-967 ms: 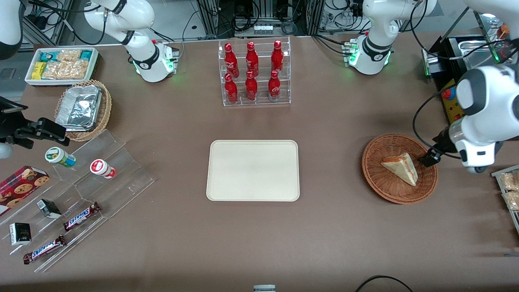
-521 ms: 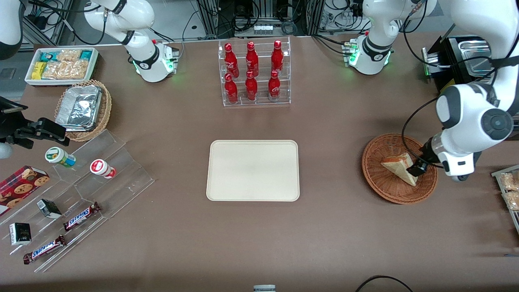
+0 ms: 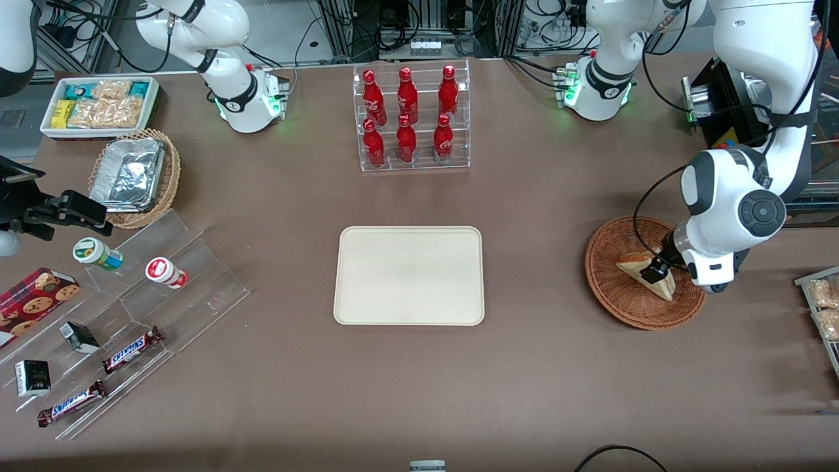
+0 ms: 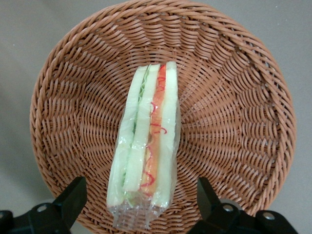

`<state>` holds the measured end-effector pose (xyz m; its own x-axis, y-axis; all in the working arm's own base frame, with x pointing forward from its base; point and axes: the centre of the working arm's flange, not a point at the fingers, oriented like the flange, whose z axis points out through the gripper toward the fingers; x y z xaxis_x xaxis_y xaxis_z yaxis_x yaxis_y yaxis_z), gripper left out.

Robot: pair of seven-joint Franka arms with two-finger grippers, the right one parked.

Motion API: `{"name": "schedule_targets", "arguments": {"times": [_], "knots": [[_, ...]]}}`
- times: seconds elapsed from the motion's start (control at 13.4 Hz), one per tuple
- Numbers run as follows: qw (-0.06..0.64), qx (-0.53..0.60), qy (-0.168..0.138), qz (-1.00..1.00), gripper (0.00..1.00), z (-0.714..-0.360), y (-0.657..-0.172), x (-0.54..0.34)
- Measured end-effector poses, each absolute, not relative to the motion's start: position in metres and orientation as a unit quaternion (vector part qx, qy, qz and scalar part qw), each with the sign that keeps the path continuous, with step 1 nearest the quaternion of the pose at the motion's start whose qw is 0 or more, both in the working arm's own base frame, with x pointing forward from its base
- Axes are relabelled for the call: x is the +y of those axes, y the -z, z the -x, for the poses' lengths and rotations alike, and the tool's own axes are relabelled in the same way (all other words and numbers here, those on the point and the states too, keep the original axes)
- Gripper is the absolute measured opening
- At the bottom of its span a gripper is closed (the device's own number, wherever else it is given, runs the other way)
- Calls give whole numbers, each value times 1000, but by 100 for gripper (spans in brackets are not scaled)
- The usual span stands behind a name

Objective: Place sandwich from basket to tray
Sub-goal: 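Close the left gripper on the sandwich's wrapped end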

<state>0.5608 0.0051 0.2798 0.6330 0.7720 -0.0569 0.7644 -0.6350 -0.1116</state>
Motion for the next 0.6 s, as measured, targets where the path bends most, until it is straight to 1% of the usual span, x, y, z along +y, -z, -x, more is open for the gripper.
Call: {"name": "schedule_targets", "arguments": {"times": [0.45, 0.52, 0.6], "knots": [[40, -423, -43, 904, 100, -550, -257, 7], [40, -423, -43, 904, 95, -549, -256, 7], [40, -423, -42, 904, 83, -550, -255, 7]]}}
